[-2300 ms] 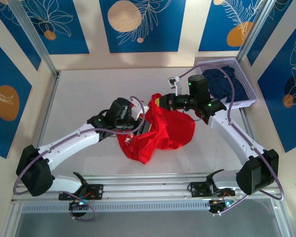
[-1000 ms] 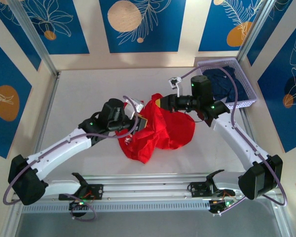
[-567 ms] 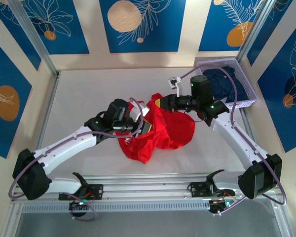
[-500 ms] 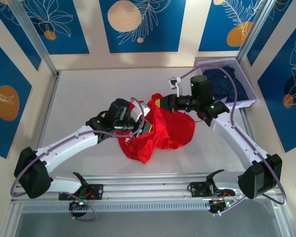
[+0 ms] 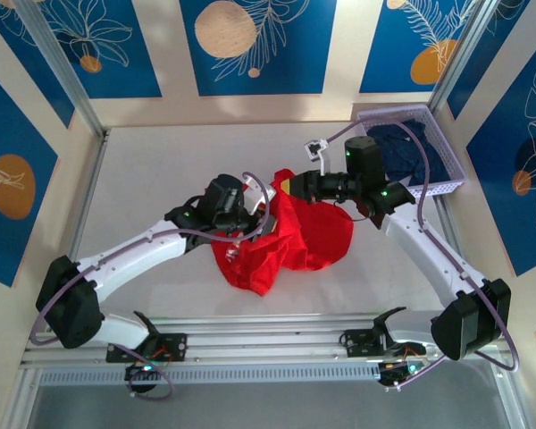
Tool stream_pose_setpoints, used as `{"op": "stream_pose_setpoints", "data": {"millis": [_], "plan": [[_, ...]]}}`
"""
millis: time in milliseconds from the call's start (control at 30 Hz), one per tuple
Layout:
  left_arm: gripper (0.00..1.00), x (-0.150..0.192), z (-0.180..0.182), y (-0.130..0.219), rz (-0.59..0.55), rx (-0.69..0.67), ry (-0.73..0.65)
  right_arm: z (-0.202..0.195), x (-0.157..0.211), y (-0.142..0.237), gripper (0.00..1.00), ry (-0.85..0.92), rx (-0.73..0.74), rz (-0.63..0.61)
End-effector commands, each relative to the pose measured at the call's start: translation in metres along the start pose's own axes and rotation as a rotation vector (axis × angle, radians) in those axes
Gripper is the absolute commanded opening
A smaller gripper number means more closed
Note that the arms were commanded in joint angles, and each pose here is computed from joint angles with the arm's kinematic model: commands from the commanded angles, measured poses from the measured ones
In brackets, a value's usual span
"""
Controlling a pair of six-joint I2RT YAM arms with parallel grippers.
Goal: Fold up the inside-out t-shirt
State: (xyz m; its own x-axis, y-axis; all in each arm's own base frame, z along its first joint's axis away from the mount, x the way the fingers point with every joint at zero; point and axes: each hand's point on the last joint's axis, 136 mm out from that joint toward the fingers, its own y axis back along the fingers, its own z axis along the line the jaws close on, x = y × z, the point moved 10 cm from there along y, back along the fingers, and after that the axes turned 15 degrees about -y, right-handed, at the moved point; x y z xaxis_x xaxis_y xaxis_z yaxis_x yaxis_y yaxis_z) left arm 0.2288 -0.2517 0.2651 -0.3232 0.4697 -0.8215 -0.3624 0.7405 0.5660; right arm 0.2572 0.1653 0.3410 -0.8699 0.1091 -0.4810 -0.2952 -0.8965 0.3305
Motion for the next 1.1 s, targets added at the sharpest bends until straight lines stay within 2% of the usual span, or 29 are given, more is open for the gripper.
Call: {"op": "stream_pose_setpoints", "data": {"millis": [0, 67, 100, 233, 367, 500, 600, 800, 967, 1067], "plan": [[0.13, -0.012, 0.000, 0.002, -0.033, -0.026, -0.030, 0.000, 0.001, -0.001, 0.00, 0.011, -0.033, 0.010], [0.02, -0.014, -0.001, 0.007, -0.055, -0.030, -0.035, -0.001, 0.001, -0.002, 0.00, 0.009, -0.029, 0.009], [0.00, -0.015, -0.001, 0.011, -0.070, -0.033, -0.041, -0.002, 0.002, -0.001, 0.00, 0.008, -0.022, 0.005], [0.00, -0.020, -0.003, 0.043, -0.188, -0.005, -0.037, -0.003, 0.003, 0.005, 0.00, 0.020, 0.056, -0.050], [0.00, -0.032, -0.011, 0.081, -0.329, 0.087, -0.040, 0.005, 0.003, 0.010, 0.00, 0.065, 0.077, -0.111], [0.00, -0.041, -0.012, 0.110, -0.371, 0.071, -0.058, 0.014, -0.001, 0.015, 0.00, 0.099, 0.063, -0.146], [0.00, -0.045, -0.007, 0.128, -0.377, 0.011, -0.065, 0.021, -0.003, 0.018, 0.00, 0.121, 0.048, -0.168], [0.00, -0.045, 0.005, 0.149, -0.315, -0.153, -0.060, 0.027, -0.005, 0.020, 0.00, 0.146, 0.037, -0.218], [0.00, -0.031, 0.020, 0.135, -0.099, -0.242, 0.025, 0.033, -0.008, 0.030, 0.00, 0.172, 0.080, -0.300], [0.00, -0.021, 0.026, 0.128, -0.016, -0.282, 0.077, 0.034, -0.012, 0.035, 0.00, 0.202, 0.131, -0.343]]}}
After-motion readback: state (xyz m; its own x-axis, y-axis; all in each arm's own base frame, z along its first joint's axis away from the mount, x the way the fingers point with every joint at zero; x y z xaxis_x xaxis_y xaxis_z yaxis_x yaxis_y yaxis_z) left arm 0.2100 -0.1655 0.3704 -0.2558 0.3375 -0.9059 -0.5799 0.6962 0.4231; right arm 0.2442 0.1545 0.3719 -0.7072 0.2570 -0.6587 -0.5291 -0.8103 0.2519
